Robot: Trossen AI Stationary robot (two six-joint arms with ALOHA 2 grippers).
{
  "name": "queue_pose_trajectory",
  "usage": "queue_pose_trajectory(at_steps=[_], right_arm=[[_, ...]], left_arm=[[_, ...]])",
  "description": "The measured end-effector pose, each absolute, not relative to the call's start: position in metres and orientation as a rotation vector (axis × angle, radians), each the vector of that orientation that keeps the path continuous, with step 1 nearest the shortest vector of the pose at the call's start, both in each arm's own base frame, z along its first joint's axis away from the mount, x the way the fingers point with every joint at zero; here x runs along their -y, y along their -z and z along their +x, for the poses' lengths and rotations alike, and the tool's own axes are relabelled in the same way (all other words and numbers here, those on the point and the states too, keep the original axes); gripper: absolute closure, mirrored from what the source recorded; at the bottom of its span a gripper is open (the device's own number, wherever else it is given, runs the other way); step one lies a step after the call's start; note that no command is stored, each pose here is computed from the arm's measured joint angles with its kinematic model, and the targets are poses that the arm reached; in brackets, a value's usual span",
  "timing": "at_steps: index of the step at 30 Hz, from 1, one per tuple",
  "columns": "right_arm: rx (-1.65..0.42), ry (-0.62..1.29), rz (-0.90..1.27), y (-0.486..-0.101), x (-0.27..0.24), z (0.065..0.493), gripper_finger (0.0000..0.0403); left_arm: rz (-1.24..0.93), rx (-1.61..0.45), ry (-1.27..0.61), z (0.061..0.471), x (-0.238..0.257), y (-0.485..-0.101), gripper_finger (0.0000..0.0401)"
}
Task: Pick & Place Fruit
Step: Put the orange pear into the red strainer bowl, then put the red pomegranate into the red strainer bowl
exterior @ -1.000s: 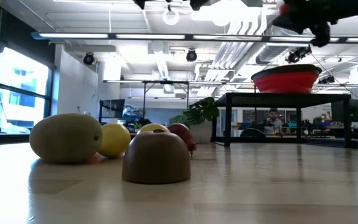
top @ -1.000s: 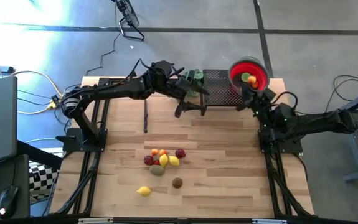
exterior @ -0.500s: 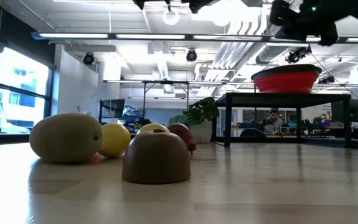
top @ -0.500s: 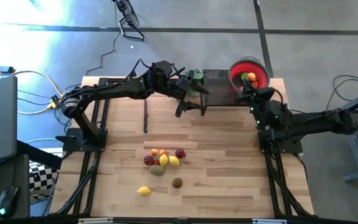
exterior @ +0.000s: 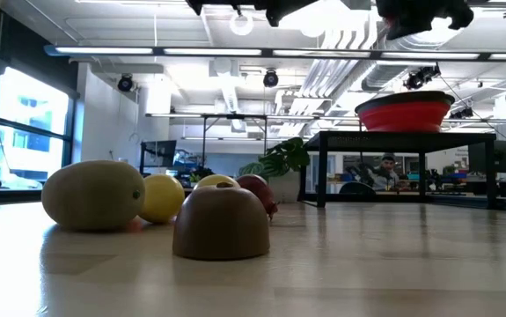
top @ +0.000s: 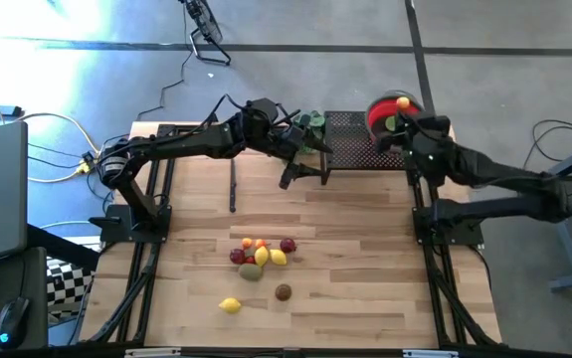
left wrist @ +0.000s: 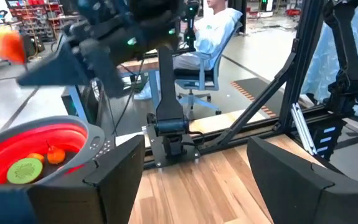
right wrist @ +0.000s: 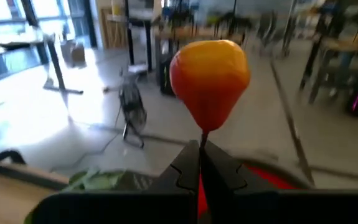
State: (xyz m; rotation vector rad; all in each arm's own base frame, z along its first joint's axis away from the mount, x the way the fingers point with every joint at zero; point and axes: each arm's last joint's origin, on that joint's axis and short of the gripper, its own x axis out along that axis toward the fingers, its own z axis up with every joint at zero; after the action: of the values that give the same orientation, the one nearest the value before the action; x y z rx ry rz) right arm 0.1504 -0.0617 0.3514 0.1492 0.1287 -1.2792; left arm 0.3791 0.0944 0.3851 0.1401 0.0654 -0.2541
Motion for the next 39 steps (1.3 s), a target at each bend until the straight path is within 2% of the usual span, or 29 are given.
queue_pose_trajectory(at_steps=[10, 20, 28, 32, 39], right_arm=[[-0.453, 1.314, 0.368, -0.319, 0.101, 0.142, 0.0399], [-0.575, 1.269, 0.47, -0.301, 0.122, 0.15, 0.0399], [-0.599, 1.277, 0.469, -0.298, 0.127, 0.151, 0.0396], [-0.618, 1.263, 0.438, -0.299, 0.126, 0.15, 0.0368], [-0.62, 1.266, 0.434, -0.299, 0.125, 0.149, 0.0275]], left_arm=[[0.14, -0.065, 0.254, 0.379, -0.094, -0.385, 0.0123], [0.14, -0.065, 0.254, 0.379, -0.094, -0.385, 0.0123], [0.136, -0.075, 0.255, 0.379, -0.094, -0.384, 0.0123], [0.136, -0.076, 0.255, 0.379, -0.094, -0.384, 0.0123], [0.131, -0.085, 0.256, 0.379, -0.094, -0.383, 0.0123]])
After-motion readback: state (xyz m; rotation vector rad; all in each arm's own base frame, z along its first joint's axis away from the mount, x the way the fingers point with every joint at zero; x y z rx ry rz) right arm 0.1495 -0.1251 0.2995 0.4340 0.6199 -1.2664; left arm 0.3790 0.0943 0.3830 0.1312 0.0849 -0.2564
